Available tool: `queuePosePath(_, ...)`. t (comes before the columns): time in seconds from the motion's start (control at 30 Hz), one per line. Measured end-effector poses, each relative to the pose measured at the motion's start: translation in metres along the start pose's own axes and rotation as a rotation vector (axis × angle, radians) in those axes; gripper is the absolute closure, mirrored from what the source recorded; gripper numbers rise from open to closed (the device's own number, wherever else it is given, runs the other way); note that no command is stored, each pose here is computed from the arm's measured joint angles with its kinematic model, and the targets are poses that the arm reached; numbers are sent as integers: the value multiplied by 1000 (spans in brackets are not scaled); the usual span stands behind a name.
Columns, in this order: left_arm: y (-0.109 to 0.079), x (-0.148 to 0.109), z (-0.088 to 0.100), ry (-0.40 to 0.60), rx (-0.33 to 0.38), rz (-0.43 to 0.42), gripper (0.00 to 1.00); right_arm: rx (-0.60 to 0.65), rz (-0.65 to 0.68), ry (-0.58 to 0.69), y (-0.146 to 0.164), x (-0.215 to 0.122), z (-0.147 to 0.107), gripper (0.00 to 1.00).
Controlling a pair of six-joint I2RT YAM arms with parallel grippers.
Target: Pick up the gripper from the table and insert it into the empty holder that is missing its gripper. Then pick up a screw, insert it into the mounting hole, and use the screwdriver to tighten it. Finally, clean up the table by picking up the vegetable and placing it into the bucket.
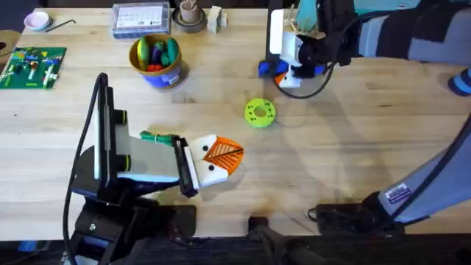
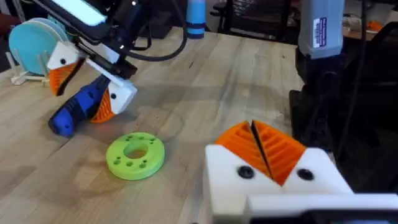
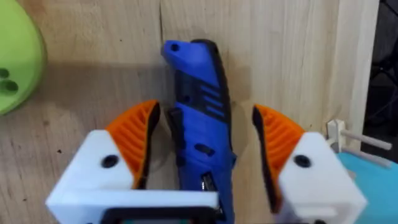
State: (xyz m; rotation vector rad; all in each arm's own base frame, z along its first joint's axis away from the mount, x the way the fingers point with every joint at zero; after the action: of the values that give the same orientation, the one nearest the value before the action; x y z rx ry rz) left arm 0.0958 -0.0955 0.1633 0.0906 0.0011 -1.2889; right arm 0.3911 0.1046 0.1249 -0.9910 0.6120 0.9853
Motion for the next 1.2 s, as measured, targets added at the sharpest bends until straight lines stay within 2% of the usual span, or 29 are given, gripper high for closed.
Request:
queuePosePath(0.07, 0, 0, 0, 0, 0, 0, 986, 1, 1, -9, 0, 0, 1, 57)
queuePosePath(0.13, 0, 0, 0, 0, 0, 0, 986, 1, -1, -15, -1, 0, 2, 13)
queuePosePath(0.33, 0, 0, 0, 0, 0, 0, 986, 33, -3, -19, -1, -2, 3, 9)
queuePosePath(0.47, 0, 0, 0, 0, 0, 0, 986, 78, -43, -38, -7, -19, 11, 7)
queuePosePath(0.8, 0, 0, 0, 0, 0, 0, 986, 237, -221, -159, -20, -120, 51, 7)
queuePosePath(1.0, 0, 0, 0, 0, 0, 0, 986, 401, -230, -187, 7, -187, 62, 7)
queuePosePath(1.2, 0, 0, 0, 0, 0, 0, 986, 612, -204, -135, 43, -229, 57, 7)
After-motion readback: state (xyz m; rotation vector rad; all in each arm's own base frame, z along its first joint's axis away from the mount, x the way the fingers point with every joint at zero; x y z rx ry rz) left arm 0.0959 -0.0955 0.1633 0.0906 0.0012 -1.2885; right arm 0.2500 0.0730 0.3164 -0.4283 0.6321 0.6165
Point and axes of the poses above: each hand's point on the last joint's axis, 136 mm out from that joint toward the fingers, its own x axis out along the fingers, its own y axis along the line the jaws close on, z = x × y, the point moved 9 cm from there along -x, back along the fingers, and after that the axes turned 8 degrees about x, right-handed, at the moved point
